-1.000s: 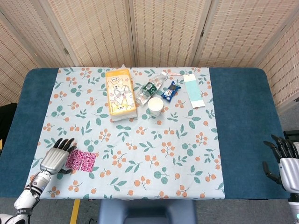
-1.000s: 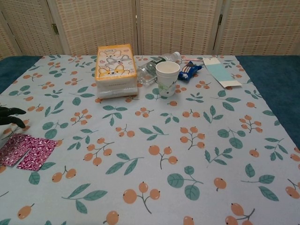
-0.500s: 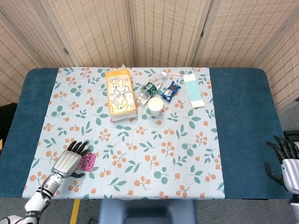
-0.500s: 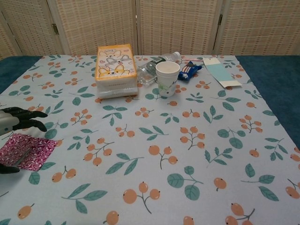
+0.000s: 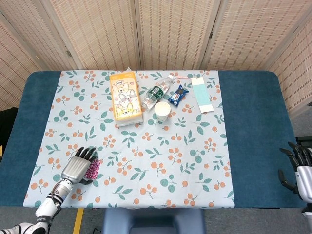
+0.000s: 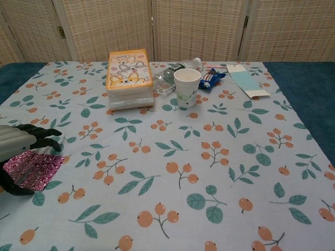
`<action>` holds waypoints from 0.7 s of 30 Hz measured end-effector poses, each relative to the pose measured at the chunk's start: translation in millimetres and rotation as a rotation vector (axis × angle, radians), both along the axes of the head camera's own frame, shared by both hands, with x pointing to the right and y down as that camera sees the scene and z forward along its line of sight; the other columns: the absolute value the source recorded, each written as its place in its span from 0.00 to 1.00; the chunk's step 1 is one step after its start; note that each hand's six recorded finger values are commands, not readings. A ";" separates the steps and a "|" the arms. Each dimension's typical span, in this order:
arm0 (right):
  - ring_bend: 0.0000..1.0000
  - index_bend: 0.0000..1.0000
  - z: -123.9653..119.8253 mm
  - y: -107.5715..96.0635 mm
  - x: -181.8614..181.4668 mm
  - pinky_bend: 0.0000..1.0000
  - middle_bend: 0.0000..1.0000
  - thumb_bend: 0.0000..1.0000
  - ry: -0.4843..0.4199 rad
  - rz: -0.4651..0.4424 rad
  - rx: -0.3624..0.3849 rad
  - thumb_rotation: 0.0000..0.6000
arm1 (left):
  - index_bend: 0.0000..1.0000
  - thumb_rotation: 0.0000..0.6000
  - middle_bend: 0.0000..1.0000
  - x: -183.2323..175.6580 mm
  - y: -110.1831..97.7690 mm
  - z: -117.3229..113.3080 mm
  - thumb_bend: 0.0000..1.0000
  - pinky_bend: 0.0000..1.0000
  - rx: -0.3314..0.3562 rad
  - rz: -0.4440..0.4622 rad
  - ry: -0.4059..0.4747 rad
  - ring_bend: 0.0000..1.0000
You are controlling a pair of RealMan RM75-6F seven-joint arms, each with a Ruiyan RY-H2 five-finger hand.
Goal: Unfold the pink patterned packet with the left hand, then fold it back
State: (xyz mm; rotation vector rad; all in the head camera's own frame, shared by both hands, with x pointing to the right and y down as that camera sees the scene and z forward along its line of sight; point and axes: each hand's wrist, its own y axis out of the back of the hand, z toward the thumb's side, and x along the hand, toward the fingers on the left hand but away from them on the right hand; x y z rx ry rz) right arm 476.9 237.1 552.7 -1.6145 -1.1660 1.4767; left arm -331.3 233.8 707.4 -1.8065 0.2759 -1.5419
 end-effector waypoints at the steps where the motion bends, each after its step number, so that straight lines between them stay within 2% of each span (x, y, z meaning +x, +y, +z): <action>1: 0.02 0.19 0.0 0.0 0.1 0.00 0.09 0.48 0.000 0.000 0.000 1.00 | 0.21 0.86 0.00 -0.2 0.0 0.5 0.21 0.00 -0.001 -0.001 -0.002 0.00; 21: 0.02 0.19 0.9 -1.0 -2.5 0.00 0.09 0.48 0.003 -0.002 -0.004 1.00 | 0.27 0.86 0.00 -10.3 -1.7 5.8 0.21 0.00 -0.003 -0.013 -0.020 0.00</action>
